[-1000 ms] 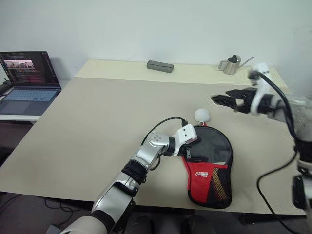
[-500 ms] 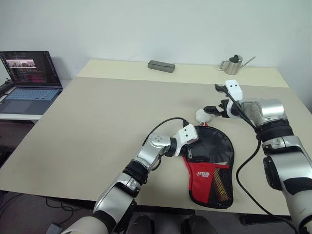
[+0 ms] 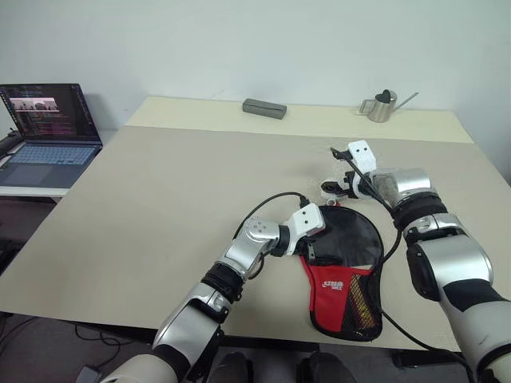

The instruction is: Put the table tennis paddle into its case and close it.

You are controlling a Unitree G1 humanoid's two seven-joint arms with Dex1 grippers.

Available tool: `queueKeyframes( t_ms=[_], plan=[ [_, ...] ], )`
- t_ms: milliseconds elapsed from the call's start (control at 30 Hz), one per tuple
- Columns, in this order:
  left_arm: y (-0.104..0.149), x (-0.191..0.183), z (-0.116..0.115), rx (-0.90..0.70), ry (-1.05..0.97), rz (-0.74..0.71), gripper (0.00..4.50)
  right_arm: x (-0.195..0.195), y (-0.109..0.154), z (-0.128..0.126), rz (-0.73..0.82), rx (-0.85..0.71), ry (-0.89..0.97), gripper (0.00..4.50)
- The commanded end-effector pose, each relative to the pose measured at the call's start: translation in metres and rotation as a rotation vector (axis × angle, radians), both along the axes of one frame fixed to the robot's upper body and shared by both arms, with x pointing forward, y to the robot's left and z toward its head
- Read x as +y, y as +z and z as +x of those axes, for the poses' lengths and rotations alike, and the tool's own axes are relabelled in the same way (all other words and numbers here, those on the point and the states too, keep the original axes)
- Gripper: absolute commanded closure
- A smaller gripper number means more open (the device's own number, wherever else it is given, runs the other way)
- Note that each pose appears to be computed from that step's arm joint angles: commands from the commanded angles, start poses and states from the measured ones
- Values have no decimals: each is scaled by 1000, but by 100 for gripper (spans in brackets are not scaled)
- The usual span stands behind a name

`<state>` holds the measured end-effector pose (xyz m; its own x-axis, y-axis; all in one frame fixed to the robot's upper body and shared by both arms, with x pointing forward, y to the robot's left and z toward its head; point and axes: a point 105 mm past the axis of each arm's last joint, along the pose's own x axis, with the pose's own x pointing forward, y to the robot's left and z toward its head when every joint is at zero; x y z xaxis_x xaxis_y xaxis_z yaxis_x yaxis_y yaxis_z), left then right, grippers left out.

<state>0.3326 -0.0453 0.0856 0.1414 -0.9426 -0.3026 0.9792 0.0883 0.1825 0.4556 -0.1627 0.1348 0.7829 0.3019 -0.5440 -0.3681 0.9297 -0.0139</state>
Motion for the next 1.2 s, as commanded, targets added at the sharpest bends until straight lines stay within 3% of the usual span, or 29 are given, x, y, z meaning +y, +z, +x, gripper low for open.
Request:
queueKeyframes(
  t_ms=[33,167,233,533,667,900,1200],
  plan=[
    [-15,-3,-4,16,-2,43,2,1,13,6,-11,-53,5,0],
    [-15,-2,-4,15,0,45,2,4,9,5,-18,-45,12,0],
    [-15,-2,-3,14,1,48,0,6,8,5,-9,-41,13,39],
    [-19,0,-4,22,-1,60,0,10,6,5,4,-37,15,326],
    [-28,3,-6,39,0,90,0,2,5,5,10,-41,-17,415],
    [-35,2,-6,64,12,113,0,-5,6,4,31,-37,-40,432],
    [-61,6,-13,62,-36,245,0,-20,7,1,51,-31,-77,432]
  ],
)
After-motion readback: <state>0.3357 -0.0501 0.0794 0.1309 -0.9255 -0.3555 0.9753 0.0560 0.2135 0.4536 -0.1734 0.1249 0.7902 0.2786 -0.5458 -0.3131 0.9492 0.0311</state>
